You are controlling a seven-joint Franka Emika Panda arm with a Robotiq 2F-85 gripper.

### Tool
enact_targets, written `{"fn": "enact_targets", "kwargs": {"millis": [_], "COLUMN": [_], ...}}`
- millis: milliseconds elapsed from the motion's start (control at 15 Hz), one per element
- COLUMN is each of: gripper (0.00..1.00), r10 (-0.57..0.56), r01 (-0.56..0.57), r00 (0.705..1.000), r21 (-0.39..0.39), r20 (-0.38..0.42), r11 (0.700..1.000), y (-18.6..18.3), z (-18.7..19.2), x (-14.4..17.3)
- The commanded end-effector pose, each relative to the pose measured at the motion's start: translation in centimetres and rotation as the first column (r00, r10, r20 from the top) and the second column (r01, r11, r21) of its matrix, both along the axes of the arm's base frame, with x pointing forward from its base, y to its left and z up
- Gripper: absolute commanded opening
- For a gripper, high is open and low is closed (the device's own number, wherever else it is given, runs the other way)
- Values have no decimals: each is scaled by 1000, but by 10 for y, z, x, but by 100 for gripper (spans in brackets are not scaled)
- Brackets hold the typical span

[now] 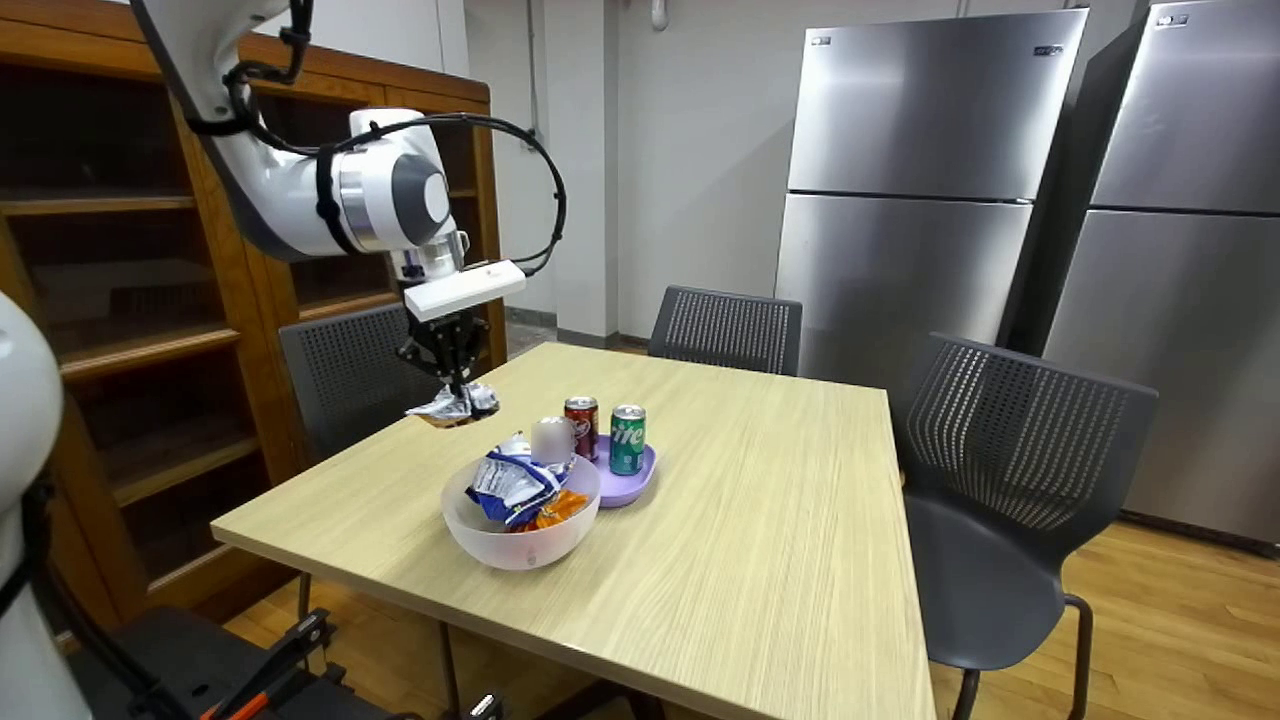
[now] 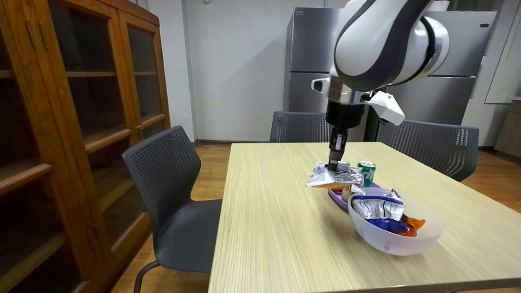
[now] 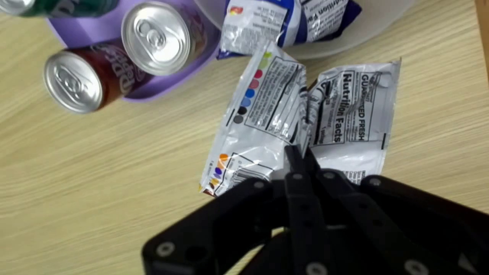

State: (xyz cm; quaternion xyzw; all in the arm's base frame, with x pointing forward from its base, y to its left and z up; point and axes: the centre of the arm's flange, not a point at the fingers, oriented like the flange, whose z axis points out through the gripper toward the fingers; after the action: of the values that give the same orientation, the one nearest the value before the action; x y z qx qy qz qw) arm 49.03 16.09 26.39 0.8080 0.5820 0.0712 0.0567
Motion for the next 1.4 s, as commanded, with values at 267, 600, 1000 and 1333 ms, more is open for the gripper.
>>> {"fn": "enact_targets", "kwargs": {"millis": [267, 600, 1000, 1333], "gripper": [0, 0, 0, 0], "r10": [-145, -223, -250, -240], "r01": [145, 223, 251, 243], "r00": [989, 975, 966, 966], "r21": [-4, 2, 14, 22], "r20": [7, -21, -63, -97], "r11": [989, 975, 968, 970], "y": [-80, -120, -148, -158], "z": [9, -3, -16, -27], "x": [-33, -35, -27, -23]}}
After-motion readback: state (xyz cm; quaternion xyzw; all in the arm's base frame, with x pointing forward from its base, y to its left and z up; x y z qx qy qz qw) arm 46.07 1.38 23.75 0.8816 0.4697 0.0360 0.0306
